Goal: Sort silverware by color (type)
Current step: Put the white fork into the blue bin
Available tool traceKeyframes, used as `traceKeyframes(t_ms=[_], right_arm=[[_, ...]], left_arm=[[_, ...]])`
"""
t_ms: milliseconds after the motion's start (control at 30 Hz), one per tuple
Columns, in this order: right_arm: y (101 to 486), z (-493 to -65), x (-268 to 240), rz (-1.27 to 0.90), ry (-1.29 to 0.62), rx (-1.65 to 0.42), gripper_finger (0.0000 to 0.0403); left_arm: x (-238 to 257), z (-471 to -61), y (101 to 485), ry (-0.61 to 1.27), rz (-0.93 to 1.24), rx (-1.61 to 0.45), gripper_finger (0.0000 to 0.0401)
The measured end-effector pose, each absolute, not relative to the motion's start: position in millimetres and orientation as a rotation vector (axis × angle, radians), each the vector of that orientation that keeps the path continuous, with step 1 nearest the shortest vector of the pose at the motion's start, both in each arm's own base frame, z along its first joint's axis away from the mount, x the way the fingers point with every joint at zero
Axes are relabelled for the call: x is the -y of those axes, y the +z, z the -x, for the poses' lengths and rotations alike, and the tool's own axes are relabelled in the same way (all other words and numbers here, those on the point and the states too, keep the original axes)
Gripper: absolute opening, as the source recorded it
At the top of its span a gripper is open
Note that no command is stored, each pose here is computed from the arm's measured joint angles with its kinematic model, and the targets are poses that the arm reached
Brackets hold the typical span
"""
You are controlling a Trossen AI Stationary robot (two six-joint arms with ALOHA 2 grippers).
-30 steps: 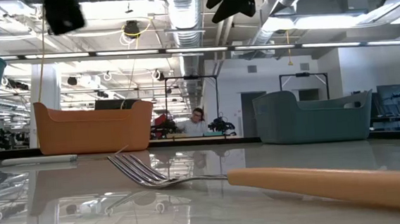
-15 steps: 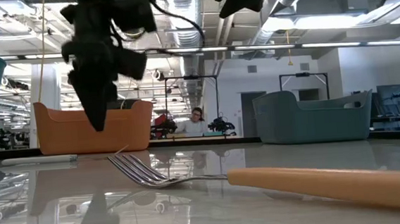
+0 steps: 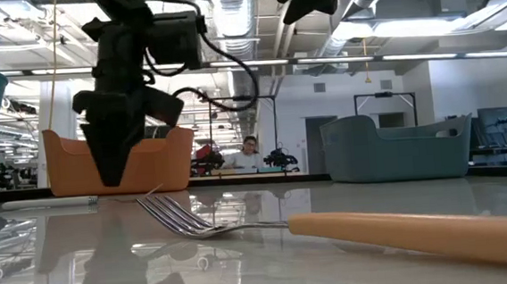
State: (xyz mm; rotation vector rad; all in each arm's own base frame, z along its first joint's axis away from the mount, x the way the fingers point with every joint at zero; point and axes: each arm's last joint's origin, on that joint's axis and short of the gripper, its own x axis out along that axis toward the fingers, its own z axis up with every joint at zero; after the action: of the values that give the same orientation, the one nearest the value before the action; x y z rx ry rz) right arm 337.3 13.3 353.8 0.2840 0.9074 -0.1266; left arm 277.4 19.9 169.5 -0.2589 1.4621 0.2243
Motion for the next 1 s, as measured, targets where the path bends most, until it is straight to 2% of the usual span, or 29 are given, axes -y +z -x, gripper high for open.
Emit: traceKeyframes(t_ms=[333,700,833,1000], right_arm=[[353.7,-337.4,-8.6,-0.258,-0.14,-0.905,0.0221],[354.0,-337.5,-2.6,-0.266,-0.156,-0.901,0.0221],[353.9,-337.6,-0.6,-0.261,-0.158,-0.901,0.0221],[353.9,-337.5,-0.4,-0.259,-0.157,-0.902,0.0221]], left_arm=[[-7.7,-270.2,155.2,0.215,0.293,-1.475,0.0169],[7.5,-263.1,143.9,0.25,0.169,-1.459,0.0166],[9.0,-263.0,142.8,0.245,0.156,-1.454,0.014],[8.7,-259.0,136.4,0.256,0.168,-1.445,0.0084]])
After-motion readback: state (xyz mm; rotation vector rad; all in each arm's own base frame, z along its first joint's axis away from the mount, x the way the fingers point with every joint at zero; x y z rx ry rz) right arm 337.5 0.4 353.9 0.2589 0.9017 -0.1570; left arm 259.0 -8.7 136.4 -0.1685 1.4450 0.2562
